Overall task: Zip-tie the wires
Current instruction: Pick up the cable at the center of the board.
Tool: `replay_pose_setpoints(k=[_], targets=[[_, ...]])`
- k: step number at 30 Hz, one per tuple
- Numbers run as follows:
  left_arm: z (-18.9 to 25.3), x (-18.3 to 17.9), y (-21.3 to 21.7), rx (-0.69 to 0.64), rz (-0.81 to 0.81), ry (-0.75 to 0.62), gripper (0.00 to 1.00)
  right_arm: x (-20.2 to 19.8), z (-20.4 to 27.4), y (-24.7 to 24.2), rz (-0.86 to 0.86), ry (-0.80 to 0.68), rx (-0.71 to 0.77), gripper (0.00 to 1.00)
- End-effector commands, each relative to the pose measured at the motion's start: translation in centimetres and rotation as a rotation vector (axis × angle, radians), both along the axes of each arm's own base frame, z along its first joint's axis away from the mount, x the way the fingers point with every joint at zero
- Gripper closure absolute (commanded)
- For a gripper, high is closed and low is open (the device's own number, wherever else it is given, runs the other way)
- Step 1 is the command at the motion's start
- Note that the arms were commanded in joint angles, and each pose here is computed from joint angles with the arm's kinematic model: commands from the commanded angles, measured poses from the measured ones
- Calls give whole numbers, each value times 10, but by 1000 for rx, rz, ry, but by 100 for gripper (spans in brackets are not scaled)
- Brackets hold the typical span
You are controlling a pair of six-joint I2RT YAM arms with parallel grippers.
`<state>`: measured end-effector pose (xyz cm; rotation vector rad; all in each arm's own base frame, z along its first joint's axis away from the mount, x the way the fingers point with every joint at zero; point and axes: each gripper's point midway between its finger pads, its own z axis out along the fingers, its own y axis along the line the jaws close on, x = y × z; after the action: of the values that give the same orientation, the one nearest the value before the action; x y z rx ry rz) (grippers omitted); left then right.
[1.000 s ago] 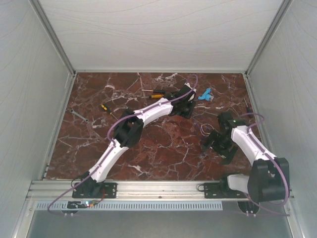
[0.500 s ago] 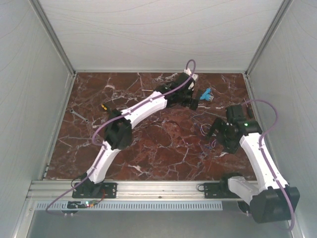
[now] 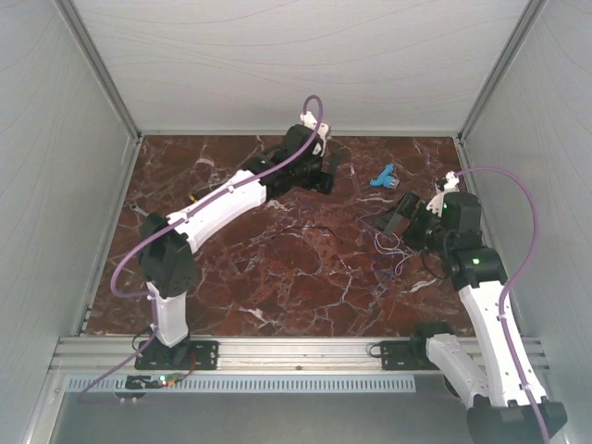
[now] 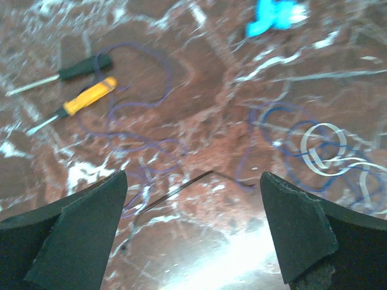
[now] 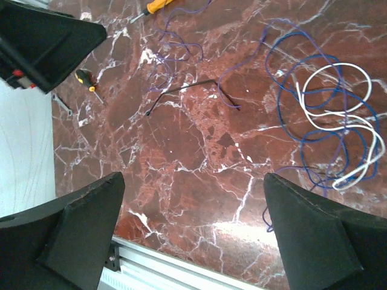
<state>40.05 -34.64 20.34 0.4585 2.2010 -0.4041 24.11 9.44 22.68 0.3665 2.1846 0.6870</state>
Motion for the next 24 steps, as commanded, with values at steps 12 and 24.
replay_pose_setpoints(k=[12,24], targets=[[-95,59,48,-29,131,150,31,2,-16,25,112,-48,114,2],[-126,108,46,-97,143,117,46,-10,-6,29,182,-111,100,2]])
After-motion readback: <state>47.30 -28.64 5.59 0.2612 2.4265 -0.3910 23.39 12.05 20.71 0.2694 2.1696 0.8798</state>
